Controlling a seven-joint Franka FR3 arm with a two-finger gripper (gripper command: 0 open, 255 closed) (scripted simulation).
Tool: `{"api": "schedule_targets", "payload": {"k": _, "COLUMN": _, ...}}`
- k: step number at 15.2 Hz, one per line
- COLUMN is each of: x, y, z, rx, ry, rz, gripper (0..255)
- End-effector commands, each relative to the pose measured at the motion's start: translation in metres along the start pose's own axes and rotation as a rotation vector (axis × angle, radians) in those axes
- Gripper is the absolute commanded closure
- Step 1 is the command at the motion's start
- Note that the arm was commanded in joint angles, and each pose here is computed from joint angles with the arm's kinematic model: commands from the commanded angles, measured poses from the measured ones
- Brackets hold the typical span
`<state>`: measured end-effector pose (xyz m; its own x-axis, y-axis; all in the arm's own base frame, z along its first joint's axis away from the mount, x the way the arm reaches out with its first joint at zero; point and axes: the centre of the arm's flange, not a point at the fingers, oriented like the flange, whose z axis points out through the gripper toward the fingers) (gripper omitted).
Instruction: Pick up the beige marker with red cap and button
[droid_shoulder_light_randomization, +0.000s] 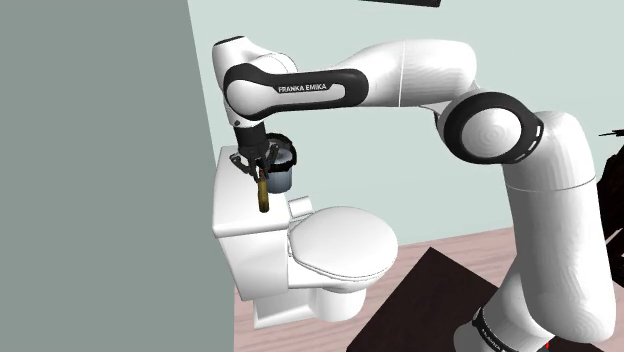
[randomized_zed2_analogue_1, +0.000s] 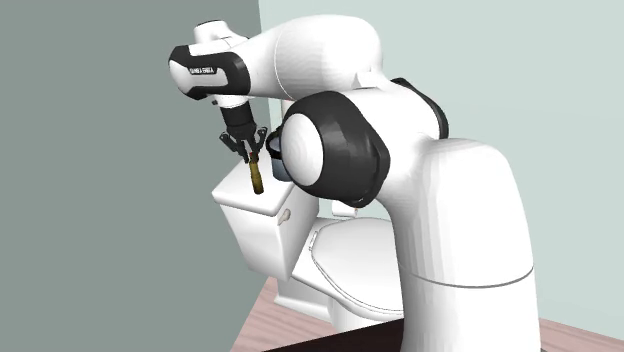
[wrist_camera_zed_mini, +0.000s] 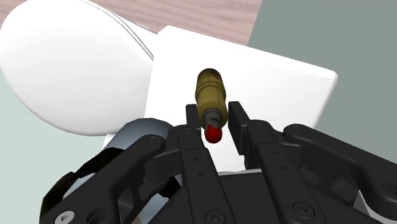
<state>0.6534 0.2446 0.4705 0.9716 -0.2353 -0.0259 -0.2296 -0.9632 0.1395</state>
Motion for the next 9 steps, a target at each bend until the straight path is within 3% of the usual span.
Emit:
{"api": "schedule_targets", "payload": {"k": 1, "x": 0.0, "y": 0.0, "z": -0.005, "rx": 0.0, "ry": -0.001, "rz": 0.0, "gripper": 255}}
{"api": "schedule_targets", "payload": {"k": 9, "x": -0.001, "y": 0.006, "z": -0.047, "rx": -0.001, "ry": -0.001, "rz": 0.0, "gripper": 255}}
